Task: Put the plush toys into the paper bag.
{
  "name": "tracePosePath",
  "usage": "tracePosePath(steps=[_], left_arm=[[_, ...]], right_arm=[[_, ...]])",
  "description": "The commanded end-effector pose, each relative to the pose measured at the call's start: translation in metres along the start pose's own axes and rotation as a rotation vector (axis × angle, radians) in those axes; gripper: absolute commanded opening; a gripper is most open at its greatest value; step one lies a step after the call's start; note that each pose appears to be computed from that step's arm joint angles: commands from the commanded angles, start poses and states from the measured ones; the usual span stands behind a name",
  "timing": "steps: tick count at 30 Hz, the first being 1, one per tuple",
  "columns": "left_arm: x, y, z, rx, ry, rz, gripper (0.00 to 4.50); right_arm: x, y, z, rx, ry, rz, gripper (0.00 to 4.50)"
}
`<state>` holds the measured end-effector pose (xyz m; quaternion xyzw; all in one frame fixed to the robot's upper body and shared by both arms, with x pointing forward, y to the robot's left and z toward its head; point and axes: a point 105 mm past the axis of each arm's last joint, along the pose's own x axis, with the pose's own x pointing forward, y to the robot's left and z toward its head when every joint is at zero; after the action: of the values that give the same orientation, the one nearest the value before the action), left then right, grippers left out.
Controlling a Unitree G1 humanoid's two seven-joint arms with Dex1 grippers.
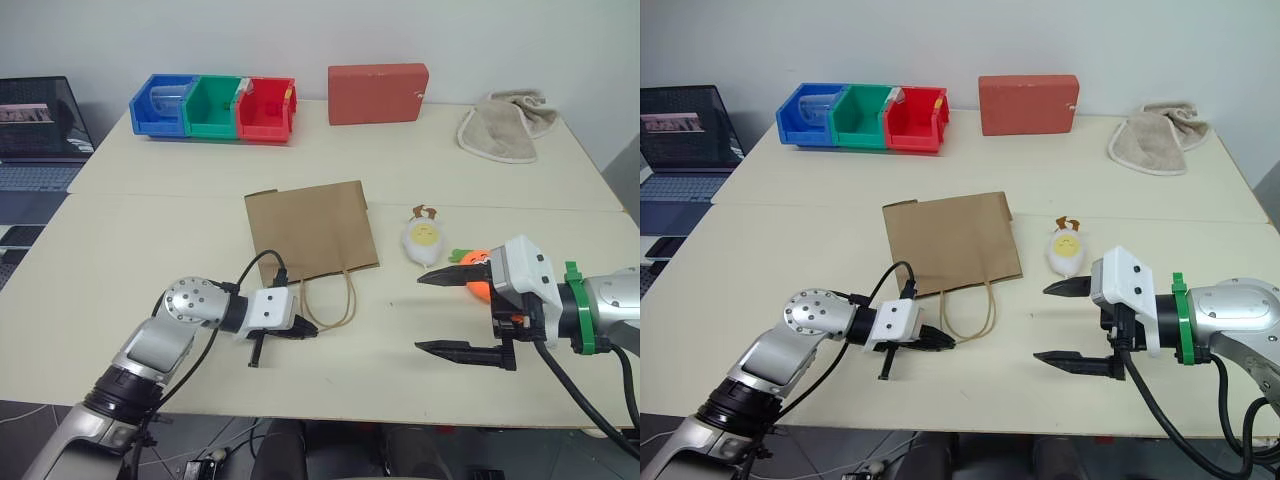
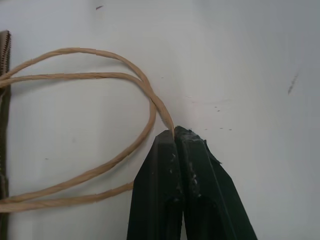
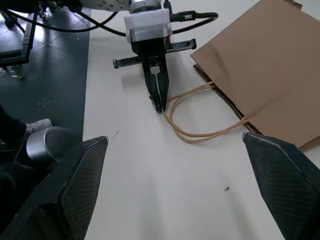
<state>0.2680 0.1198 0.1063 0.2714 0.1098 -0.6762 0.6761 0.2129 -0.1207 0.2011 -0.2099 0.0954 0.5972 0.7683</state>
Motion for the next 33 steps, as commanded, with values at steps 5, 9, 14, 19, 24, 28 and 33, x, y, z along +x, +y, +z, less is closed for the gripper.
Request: tracePosePath(steps=[5, 9, 14, 19, 24, 28, 33], left_arm=[[-0.031, 0.015, 0.045, -0.038, -0.102, 0.017, 0.05], [-0.041, 0.037, 0.069, -0.122, -0.245, 0.097, 0.05], [-0.045, 0.044, 0.101, -0.208, -0.376, 0.072, 0.00], [-0.046, 0.043, 0.110, -0.244, -0.391, 0.047, 0.00], [-0.047, 0.040, 0.111, -0.283, -0.398, 0.030, 0.00], [-0.049, 0.040, 0.112, -0.314, -0.421, 0.028, 0.00], [-0.054, 0.044, 0.115, -0.354, -0.458, 0.041, 0.00]], right_arm=[[-0.001, -0.004, 0.006, -0.054, -0.016, -0.039, 4.50], [0.005, -0.011, 0.006, -0.067, -0.036, -0.088, 4.50], [0.028, -0.020, 0.000, -0.031, -0.071, -0.136, 4.14], [0.049, -0.026, -0.005, -0.018, -0.093, -0.168, 2.47], [0.088, -0.043, -0.003, 0.013, -0.184, -0.261, 0.51], [0.112, -0.057, -0.001, 0.038, -0.236, -0.341, 0.04], [0.134, -0.075, -0.005, 0.041, -0.253, -0.441, 0.04]])
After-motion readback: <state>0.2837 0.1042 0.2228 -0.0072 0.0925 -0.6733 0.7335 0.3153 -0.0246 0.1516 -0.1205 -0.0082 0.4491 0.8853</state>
